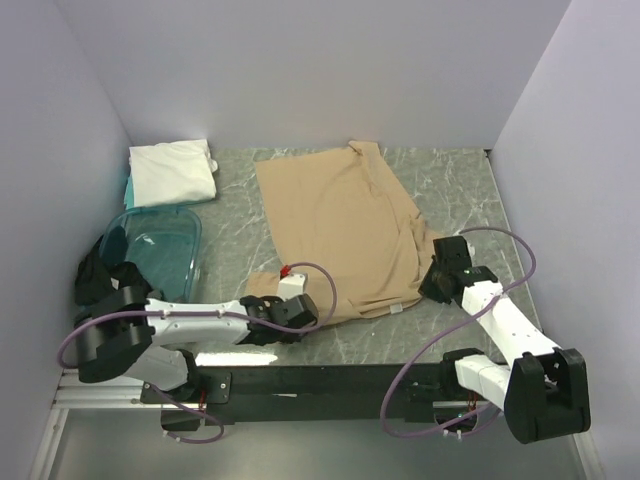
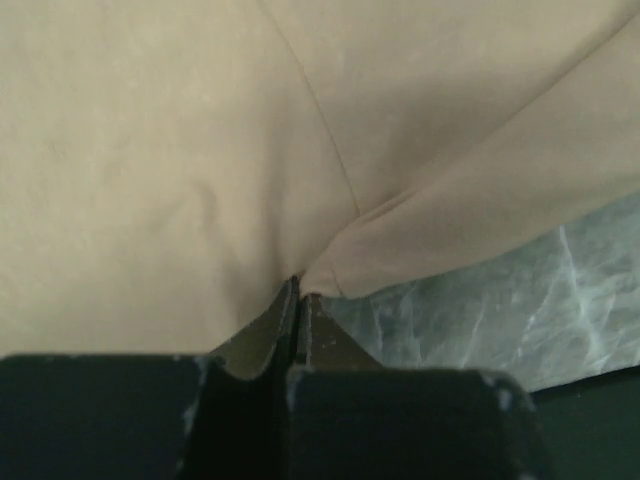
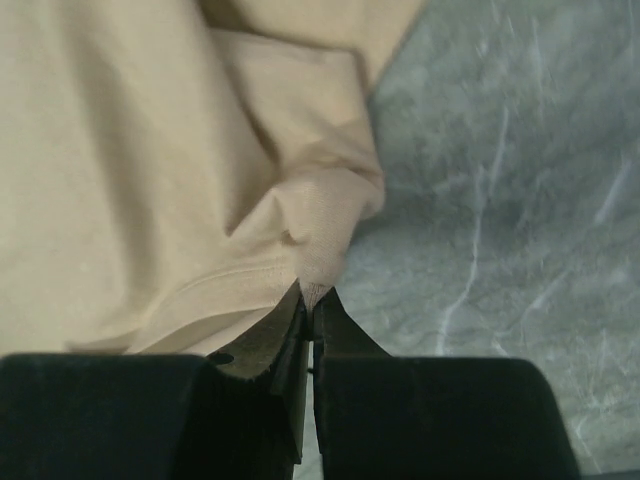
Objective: Fold and stack the t-shirts
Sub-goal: Flatten the tshirt out
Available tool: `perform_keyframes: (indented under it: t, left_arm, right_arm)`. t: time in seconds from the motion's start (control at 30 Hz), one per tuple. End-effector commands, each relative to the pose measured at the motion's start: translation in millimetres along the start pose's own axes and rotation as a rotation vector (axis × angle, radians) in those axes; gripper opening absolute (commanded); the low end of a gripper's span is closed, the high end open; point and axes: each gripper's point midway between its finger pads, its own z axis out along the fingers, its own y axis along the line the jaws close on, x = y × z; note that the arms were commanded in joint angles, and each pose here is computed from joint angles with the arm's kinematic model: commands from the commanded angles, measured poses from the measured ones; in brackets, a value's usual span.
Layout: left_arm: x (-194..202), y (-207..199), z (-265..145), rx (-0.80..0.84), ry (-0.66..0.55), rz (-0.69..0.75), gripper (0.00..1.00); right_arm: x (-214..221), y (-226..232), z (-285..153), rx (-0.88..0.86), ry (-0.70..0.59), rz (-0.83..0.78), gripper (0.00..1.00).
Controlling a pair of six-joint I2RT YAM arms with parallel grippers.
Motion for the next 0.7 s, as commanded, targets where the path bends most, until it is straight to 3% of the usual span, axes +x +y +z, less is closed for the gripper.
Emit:
perform_keyframes:
  t: [0.0, 0.1, 0.23, 0.3, 0.33, 0.37, 0.47, 0.67]
  left_arm:
    - [16, -1, -5, -0.067, 0.043, -0.036, 0.01]
    - [26, -2, -12, -0.08, 0.081, -0.011, 0.01]
    - [43, -28, -27, 0.069, 0.156, 0.005, 0.01]
    - [53, -52, -37, 0.189, 0.205, 0.04, 0.09]
    - [52, -61, -44, 0.232, 0.206, 0.069, 0.17]
    - [52, -66, -49, 0.253, 0.205, 0.086, 0.42]
    - [35, -70, -66, 0.244, 0.155, 0.119, 0.99]
    - [-33, -69, -90, 0.189, -0.048, 0.085, 0.99]
  right_arm:
    - [-7, -9, 4, 0.055, -0.043, 0.058, 0.06]
    - [-5, -14, 2, 0.081, -0.04, 0.063, 0.07]
    - [-7, -30, -4, 0.151, -0.076, 0.088, 0.14]
    - [-13, -33, -6, 0.168, -0.102, 0.109, 0.28]
    - [-16, -31, -10, 0.16, -0.112, 0.111, 0.36]
    - [-18, -30, -12, 0.157, -0.117, 0.114, 0.51]
    - [-34, -30, -27, 0.166, -0.169, 0.115, 0.65]
    - [-71, 2, -72, -0.007, -0.301, 0.06, 0.81]
